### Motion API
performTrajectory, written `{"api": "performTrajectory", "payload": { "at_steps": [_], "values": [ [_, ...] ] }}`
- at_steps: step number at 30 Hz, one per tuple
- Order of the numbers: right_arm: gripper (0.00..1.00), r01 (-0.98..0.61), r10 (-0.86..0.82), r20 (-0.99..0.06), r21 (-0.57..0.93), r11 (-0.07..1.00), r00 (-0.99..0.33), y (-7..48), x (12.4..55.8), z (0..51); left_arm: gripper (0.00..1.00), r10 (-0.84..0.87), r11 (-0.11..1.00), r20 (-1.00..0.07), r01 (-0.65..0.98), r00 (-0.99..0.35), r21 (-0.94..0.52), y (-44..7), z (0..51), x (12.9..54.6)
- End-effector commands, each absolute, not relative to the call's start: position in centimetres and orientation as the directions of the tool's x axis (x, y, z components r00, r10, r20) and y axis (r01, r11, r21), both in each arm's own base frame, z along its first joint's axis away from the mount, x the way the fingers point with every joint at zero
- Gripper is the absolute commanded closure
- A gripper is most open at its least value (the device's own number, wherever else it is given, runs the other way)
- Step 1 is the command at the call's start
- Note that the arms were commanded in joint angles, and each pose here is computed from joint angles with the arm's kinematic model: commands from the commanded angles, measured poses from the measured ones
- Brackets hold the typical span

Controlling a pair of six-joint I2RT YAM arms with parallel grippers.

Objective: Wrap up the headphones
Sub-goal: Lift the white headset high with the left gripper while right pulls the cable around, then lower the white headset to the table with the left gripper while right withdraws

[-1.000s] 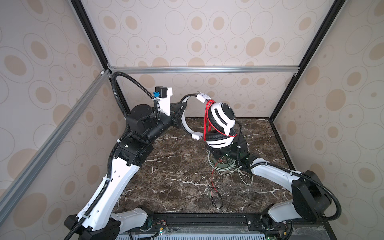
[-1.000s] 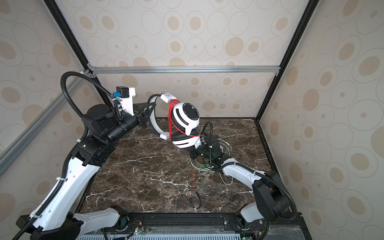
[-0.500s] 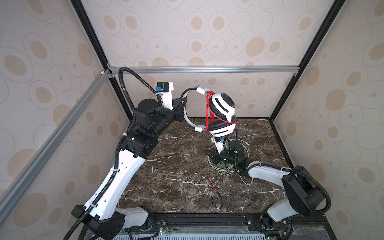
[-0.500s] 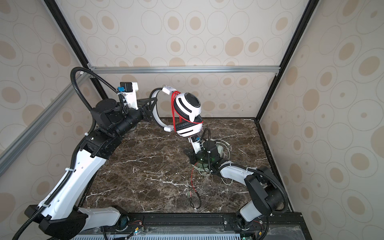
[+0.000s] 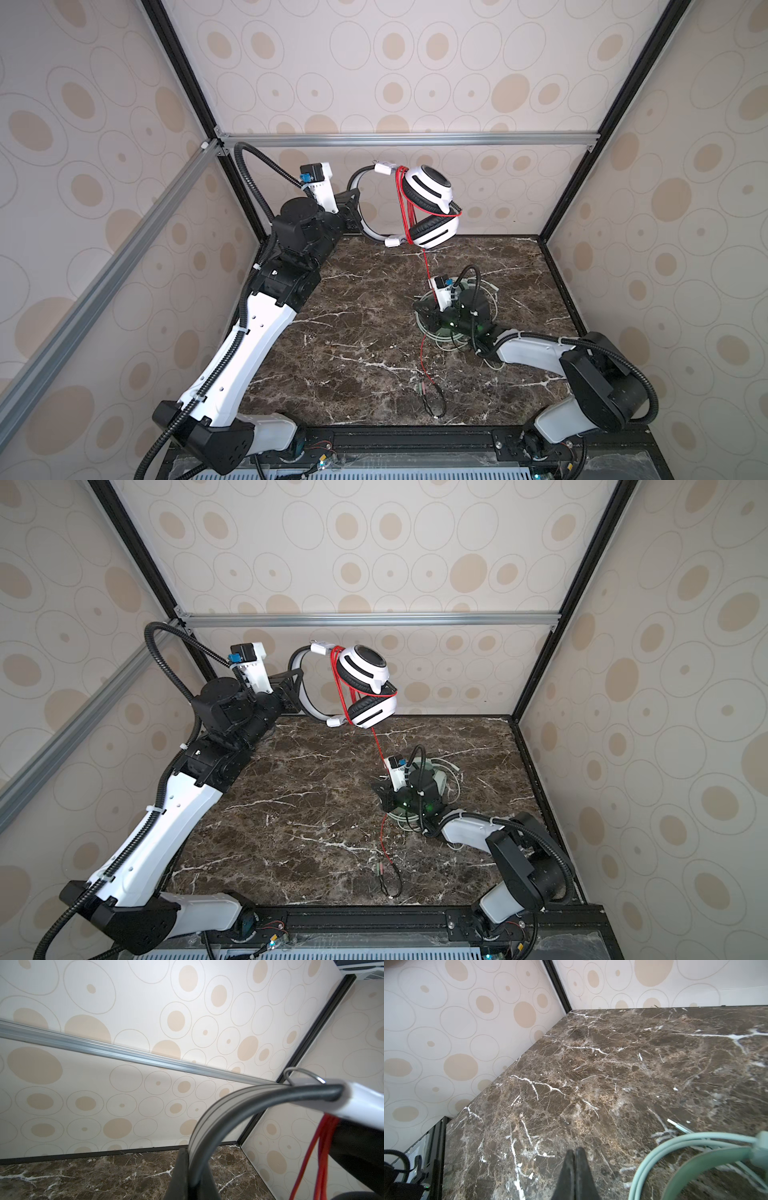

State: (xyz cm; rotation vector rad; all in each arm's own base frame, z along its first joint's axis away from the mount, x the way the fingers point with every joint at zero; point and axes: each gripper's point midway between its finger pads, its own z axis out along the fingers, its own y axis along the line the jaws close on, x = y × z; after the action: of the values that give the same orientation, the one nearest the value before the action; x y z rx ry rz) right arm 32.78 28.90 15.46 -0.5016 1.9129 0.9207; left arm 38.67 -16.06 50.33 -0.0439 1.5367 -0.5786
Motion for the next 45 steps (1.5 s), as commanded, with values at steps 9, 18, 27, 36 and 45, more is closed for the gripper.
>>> {"api": "performTrajectory", "payload": {
  "at_steps": [9,18,27,36,45],
  "values": [
    [1.00,-0.693,-0.184,-0.910,0.141,0.707,-0.372,29.5,28.8,16.3,1.00,-0.489,0.866,-0.856,0.214,0.169,-0.452,-12.0,56.2,39.4],
    [1.00,-0.751,-0.354,-0.902,-0.054,0.658,-0.245,30.9,24.4,18.5,1.00,-0.321,0.947,-0.934,0.049,0.156,-0.317,-11.1,52.8,42.1],
    [1.00,-0.781,-0.452,-0.884,-0.197,0.592,-0.121,31.9,21.8,22.1,1.00,-0.106,0.984,-0.991,-0.133,0.087,-0.117,-9.4,47.2,43.7],
    [1.00,-0.760,-0.520,-0.854,-0.328,0.561,-0.015,31.8,22.0,26.9,1.00,0.071,0.978,-0.996,-0.193,-0.050,0.079,-9.0,40.9,44.4],
    [1.00,-0.668,-0.645,-0.760,-0.520,0.533,0.077,31.2,24.2,30.5,1.00,0.212,0.973,-0.960,-0.050,-0.185,0.225,-11.4,36.2,42.9]
  ]
}}
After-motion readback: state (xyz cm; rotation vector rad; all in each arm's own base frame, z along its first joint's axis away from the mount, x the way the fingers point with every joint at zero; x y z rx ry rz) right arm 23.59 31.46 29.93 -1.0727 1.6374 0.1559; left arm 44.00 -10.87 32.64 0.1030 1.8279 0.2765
